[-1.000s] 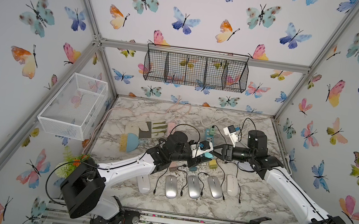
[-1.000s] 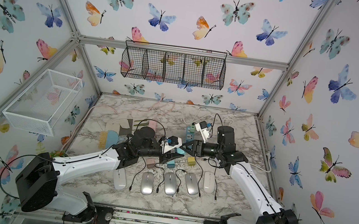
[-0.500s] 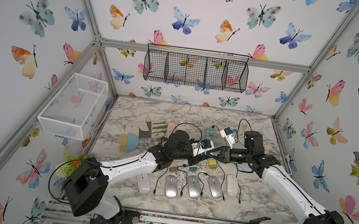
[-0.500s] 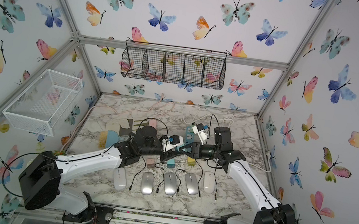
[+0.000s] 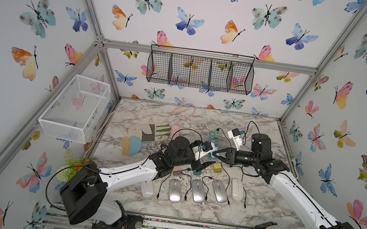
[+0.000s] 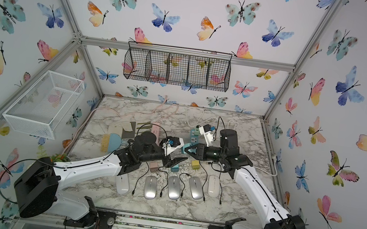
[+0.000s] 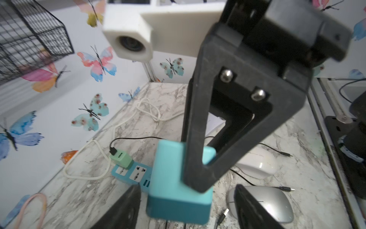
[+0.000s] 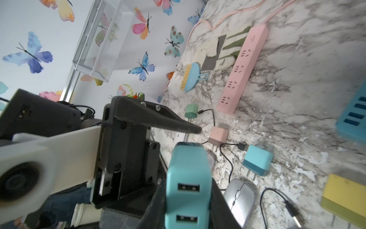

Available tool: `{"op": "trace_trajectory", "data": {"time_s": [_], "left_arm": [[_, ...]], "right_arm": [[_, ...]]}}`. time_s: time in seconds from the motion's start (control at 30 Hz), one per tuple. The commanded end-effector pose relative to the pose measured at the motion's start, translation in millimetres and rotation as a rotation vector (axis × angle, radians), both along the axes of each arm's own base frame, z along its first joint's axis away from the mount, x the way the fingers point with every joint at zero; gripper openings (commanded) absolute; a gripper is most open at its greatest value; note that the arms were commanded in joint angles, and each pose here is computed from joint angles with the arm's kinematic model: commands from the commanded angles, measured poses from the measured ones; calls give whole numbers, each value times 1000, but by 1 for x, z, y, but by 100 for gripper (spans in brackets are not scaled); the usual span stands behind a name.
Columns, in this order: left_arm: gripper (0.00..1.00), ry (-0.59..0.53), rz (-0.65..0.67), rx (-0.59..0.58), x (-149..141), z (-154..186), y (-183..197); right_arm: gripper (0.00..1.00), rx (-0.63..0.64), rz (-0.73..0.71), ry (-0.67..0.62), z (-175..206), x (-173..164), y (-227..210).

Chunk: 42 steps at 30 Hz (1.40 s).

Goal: Unplug the wireless mouse
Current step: Place the plug at the center of the board.

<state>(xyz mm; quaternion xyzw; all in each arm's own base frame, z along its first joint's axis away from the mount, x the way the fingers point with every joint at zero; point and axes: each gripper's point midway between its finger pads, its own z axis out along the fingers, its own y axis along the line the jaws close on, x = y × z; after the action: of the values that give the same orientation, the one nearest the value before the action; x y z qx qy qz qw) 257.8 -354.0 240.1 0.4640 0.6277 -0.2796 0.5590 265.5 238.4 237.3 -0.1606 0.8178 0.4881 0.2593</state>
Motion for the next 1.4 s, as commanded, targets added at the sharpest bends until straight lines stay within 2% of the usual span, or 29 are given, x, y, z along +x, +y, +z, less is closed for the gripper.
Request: {"op": "trace_trajectory", "data": {"time_s": [0.0, 0.1, 0.2, 0.4, 0.63, 0.93, 1.07, 1.2, 1.37], "left_arm": [[98, -24, 149, -177, 13, 42, 31], [98, 32, 218, -245, 19, 42, 61], [98, 101, 294, -287, 26, 35, 87], [98, 188, 421, -259, 36, 16, 108], [98, 234, 422, -252, 38, 8, 105], [98, 274, 411, -263, 41, 7, 98], [98, 302, 418, -264, 44, 5, 96], [98, 322, 462, -256, 51, 4, 98], [98, 363, 540, -266, 60, 3, 105]], "right_arm": [[1, -61, -176, 11, -18, 23, -33], [1, -59, -309, 75, -39, 33, -76], [1, -136, -428, 127, -64, 34, -113], [1, -264, -583, 230, -119, 23, -153], [1, -290, -516, 319, -156, 20, -147], [8, -310, -476, 409, -189, 10, -144], [18, -309, -479, 425, -198, 8, -144], [33, -337, -543, 396, -198, 12, -154], [46, -382, -612, 344, -188, 18, -167]]}}
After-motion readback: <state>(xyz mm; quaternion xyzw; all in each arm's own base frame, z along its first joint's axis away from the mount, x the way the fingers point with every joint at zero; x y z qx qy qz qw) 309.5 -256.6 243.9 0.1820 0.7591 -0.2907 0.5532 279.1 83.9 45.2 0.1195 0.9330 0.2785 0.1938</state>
